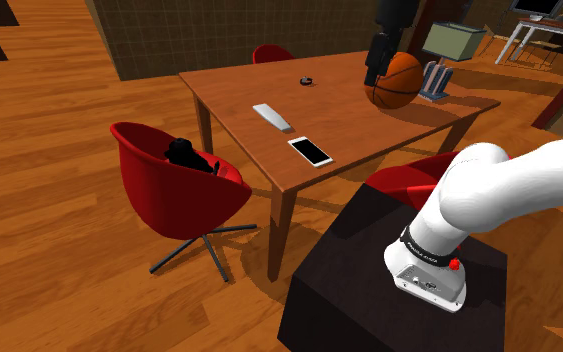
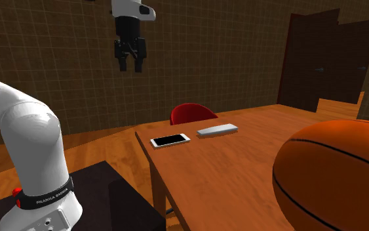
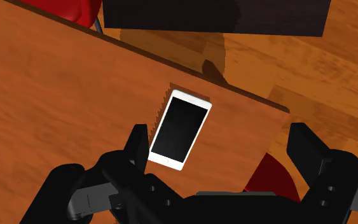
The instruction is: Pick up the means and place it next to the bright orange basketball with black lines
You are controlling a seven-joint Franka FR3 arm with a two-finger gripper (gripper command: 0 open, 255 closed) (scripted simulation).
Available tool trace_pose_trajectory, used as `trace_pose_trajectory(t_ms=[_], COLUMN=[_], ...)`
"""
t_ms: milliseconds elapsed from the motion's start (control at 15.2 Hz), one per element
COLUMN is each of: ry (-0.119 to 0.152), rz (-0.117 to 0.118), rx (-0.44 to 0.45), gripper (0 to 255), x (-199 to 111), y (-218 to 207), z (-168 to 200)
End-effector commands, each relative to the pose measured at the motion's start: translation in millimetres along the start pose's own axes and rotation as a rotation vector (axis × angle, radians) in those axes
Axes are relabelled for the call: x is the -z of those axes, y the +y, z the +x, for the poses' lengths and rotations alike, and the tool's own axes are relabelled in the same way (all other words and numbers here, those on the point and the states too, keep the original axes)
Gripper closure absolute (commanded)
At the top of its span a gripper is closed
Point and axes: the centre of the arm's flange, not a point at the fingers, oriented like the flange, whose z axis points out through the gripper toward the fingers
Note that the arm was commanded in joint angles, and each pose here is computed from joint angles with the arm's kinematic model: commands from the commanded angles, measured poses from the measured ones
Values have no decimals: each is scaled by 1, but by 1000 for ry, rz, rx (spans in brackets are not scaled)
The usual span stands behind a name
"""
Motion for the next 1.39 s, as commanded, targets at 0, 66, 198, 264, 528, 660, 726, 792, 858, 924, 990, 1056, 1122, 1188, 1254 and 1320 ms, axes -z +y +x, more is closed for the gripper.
trace_pose_trajectory(t_ms=[0,66,198,264,528,660,726,792,858,924,990,1056,1122,1188,1254,1320], ry=[0,1,4,5,9,12,13,14,15,16,18,19,20,21,22,23], rz=[0,0,1,1,1,2,2,2,2,2,3,3,3,3,3,3], rx=[0,-11,-34,-45,-91,-114,-125,-136,-148,-159,-170,-182,-193,-204,-216,-227], gripper=[0,0,0,0,0,0,0,0,0,0,0,0,0,0,0,0], x=[0,-7,-21,-28,-55,-69,-75,-82,-89,-96,-102,-109,-116,-122,-129,-136], y=[0,2,6,8,18,24,27,30,33,37,40,44,48,51,55,60], z=[0,11,33,44,87,108,119,130,141,151,162,172,183,193,204,214])
